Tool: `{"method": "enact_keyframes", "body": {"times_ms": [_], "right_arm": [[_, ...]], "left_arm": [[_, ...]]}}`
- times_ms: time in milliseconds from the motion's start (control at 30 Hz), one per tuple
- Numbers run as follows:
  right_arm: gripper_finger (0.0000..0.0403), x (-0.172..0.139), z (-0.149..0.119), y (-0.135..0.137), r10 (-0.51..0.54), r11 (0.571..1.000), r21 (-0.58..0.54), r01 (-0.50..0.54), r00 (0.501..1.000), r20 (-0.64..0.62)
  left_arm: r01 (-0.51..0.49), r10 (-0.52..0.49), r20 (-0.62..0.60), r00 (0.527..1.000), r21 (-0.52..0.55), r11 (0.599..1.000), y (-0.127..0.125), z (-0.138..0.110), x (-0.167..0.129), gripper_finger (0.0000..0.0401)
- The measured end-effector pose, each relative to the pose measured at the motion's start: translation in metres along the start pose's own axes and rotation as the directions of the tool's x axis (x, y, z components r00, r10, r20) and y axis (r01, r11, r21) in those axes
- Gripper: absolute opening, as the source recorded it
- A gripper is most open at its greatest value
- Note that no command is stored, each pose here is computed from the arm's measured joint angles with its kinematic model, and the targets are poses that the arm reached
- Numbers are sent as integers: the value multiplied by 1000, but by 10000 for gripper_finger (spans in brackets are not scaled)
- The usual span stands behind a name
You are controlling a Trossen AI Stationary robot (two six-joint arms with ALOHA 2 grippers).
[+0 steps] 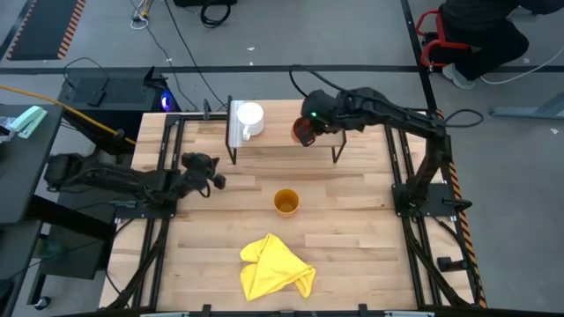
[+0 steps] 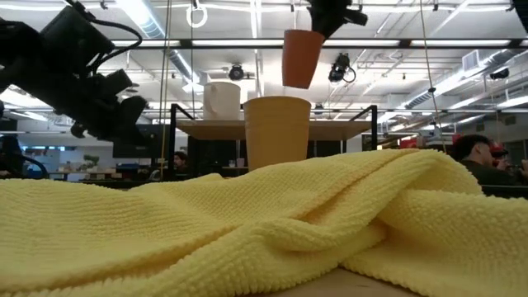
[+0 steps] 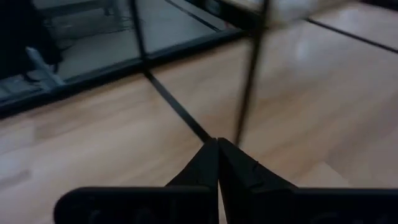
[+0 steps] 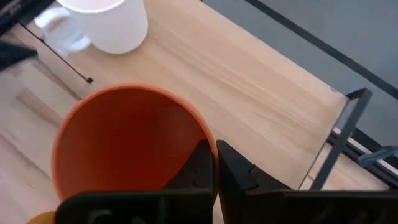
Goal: Stack small to large cups/mugs on shelf
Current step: Put the orange cup on the shelf
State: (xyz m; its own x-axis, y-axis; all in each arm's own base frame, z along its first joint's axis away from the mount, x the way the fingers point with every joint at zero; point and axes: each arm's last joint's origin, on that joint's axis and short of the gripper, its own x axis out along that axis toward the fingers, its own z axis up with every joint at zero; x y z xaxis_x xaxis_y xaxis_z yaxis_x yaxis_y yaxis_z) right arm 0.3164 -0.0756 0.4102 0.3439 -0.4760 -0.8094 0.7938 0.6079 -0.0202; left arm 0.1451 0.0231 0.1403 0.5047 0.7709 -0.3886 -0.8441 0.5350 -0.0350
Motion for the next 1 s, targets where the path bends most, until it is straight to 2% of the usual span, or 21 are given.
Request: {"method": "enact_keyframes", "body": {"times_ms": [200, 400, 467, 600, 667, 800, 1000], "right_arm": [[5, 21, 8, -3, -11, 999, -32, 9, 999, -52], [5, 30, 17, -13, -19, 1000, -23, 18, 999, -45], [5, 31, 21, -15, -14, 1000, -20, 14, 1000, -28], [5, 34, 30, -19, 6, 1000, -19, -5, 1000, 21], [5, 35, 33, -21, 23, 1000, -20, -22, 999, 32], [5, 38, 37, -28, 16, 1000, 0, -16, 999, 31], [5, 42, 40, -36, 7, 1000, 5, -8, 1000, 26]], "left_arm": [[-133, 136, 38, 990, -63, 989, 23, 15, 7, 13], [-294, 300, 64, 952, -96, 951, 47, 28, 17, 7], [-301, 309, 69, 949, -101, 948, 52, 32, 22, 5], [-253, 266, 93, 959, -130, 959, 59, 41, 31, 13], [-270, 283, 94, 954, -132, 954, 63, 42, 36, 16], [-292, 299, 46, 953, -116, 949, 68, 47, 48, 9], [-286, 286, 0, 958, -72, 956, 62, 67, 70, 14]]}}
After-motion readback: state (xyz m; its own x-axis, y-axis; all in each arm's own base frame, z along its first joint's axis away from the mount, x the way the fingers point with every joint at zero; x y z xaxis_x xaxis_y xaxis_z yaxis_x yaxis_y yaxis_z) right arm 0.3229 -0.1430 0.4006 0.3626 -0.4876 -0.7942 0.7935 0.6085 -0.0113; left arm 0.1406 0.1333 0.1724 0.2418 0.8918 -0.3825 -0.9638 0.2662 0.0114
